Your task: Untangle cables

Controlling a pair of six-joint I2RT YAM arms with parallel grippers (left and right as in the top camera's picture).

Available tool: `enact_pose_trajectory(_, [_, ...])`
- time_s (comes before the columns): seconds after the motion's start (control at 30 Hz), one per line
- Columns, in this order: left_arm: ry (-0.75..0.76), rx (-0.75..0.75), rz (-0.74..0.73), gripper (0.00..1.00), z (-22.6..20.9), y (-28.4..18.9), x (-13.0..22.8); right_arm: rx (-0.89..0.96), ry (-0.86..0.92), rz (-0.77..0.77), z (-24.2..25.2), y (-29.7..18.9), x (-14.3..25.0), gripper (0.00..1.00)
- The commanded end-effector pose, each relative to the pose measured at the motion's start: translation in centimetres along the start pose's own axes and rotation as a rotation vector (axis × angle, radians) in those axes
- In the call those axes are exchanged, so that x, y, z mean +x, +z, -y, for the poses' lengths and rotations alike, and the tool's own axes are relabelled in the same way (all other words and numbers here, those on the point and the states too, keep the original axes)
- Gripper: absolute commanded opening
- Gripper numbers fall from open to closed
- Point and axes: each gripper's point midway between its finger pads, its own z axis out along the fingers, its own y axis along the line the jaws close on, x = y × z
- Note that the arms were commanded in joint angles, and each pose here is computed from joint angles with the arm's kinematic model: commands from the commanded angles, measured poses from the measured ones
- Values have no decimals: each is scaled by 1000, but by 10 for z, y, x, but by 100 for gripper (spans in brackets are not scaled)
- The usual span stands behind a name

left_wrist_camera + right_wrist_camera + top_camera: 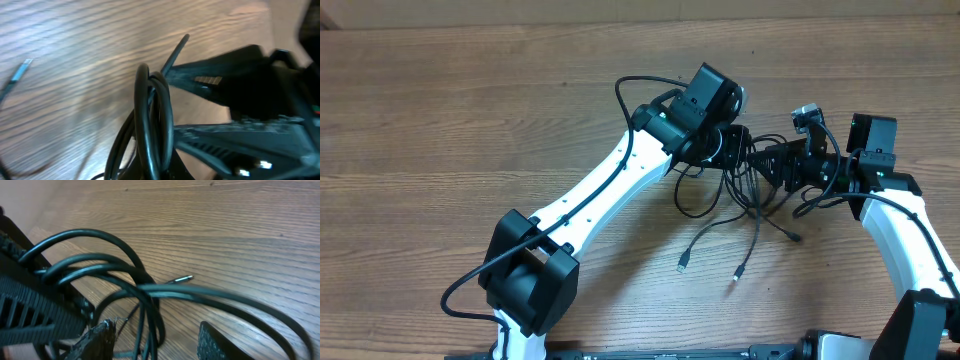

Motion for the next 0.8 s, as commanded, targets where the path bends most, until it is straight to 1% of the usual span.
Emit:
enact_pose_trajectory(0.0, [43,131,-39,4,27,-7,6,-35,-43,25,-6,-2,-9,48])
enact_pose_trajectory(0.03, [44,138,-40,4,28,-8,6,-35,-45,27,-6,-2,-9,45])
enact_pose_trajectory(0.1, [46,149,-45,4,30,-8,7,-33,-49,30,-6,-2,-10,29])
enact_pose_trajectory(0.17, [45,148,-47,4,29,-8,7,-32,-55,35,-6,-2,-11,16])
enact_pose_trajectory(0.3, [44,129,-35,4,26,-7,5,-32,-56,36,-5,-2,-12,15])
enact_pose_trajectory(0.37, [43,116,-28,4,24,-7,4,-32,-56,36,-5,-2,-12,21])
enact_pose_trajectory(0.43, [43,112,-25,4,23,-7,3,-32,-56,36,-5,-2,-12,32])
enact_pose_trajectory(0.5, [43,105,-20,4,22,-7,2,-32,-56,36,-5,-2,-12,40])
enact_pose_trajectory(0.53, [42,100,-20,4,21,-7,2,-32,-56,36,-5,-2,-12,43])
enact_pose_trajectory(0.57, [41,98,-20,4,21,-7,3,-32,-56,37,-5,-2,-12,43])
enact_pose_trajectory(0.63, [41,97,-21,4,21,-7,3,-31,-57,37,-5,-2,-12,41])
enact_pose_trajectory(0.7, [39,96,-23,4,21,-7,3,-31,-57,37,-5,-2,-12,22])
enact_pose_trajectory(0.77, [38,95,-25,4,20,-7,4,-31,-58,37,-5,-2,-12,12])
